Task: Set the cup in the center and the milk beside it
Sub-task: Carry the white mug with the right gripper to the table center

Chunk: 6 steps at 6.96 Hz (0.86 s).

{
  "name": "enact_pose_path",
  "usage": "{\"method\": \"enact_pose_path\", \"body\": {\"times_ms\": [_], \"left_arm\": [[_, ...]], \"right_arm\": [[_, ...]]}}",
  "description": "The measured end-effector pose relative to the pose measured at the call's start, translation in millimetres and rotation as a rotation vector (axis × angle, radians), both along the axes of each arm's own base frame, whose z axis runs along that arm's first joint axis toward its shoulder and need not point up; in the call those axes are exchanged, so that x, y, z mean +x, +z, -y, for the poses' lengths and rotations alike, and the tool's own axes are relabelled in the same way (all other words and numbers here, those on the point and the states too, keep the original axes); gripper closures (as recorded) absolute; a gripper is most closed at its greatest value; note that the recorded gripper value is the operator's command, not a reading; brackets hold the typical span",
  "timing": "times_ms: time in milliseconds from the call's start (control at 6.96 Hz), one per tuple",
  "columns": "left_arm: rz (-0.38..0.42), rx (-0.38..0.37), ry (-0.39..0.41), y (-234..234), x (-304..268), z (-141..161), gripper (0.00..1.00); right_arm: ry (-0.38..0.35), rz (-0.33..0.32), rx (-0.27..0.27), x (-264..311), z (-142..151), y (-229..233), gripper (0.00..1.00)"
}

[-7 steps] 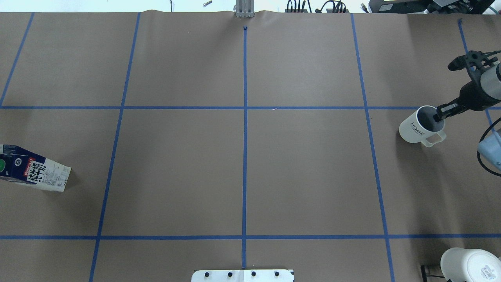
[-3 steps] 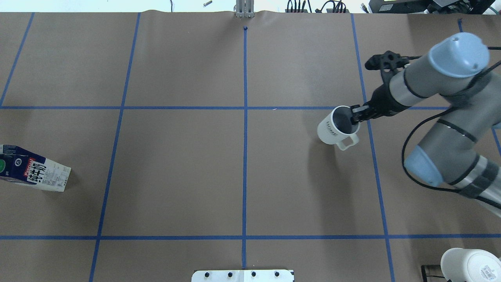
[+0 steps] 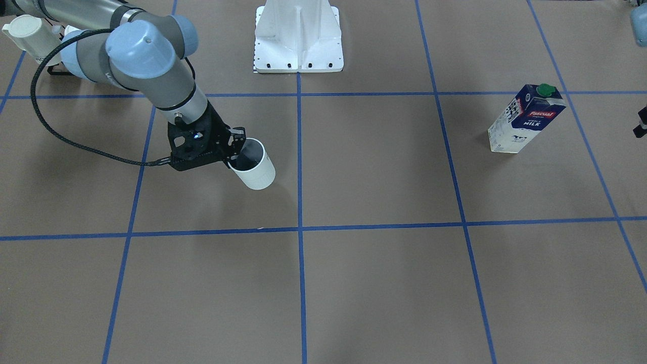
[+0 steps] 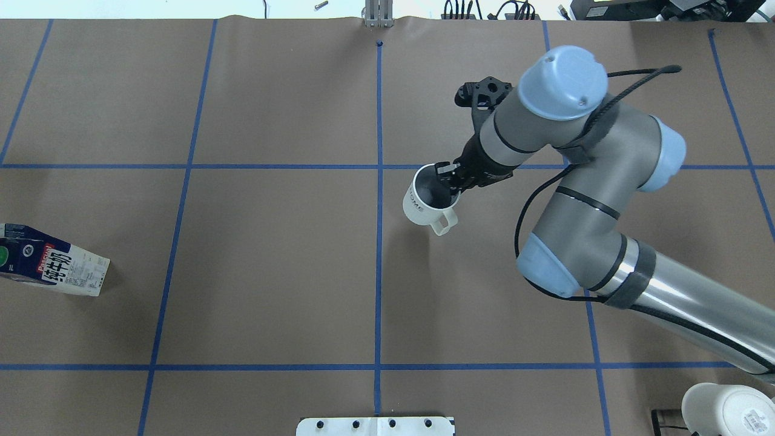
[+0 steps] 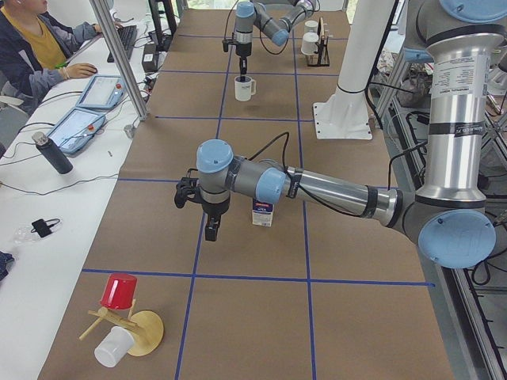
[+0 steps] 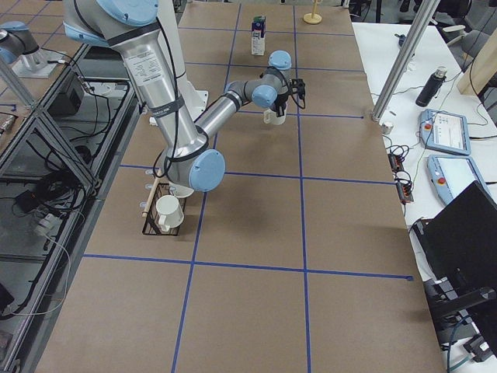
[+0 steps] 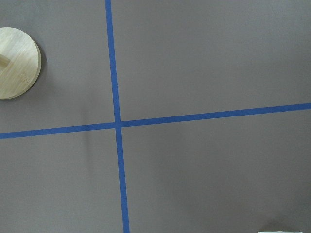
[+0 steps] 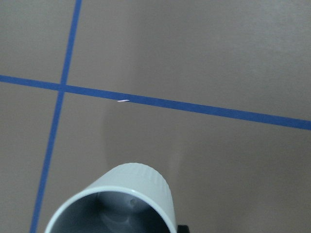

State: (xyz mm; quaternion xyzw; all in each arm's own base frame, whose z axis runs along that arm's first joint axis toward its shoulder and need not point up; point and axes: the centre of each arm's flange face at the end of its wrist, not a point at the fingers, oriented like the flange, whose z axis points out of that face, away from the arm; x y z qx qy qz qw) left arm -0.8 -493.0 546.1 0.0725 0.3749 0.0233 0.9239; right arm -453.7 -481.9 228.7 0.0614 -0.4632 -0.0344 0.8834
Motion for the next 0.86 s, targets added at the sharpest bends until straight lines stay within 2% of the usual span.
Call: {"method": "enact_pose_path", "body": {"times_ms": [288,862], "left_arm": [[0.000,0.001,0.000,-1,0,-1,0.02],[0.000,0.001,0.000,-1,0,-1,0.02]], "right_arm": [[0.054,-0.035,-0.057,-39,-5,-19,1.00],[0.064,-0.056,-0.098,-70,-12,-22,1.00]]}}
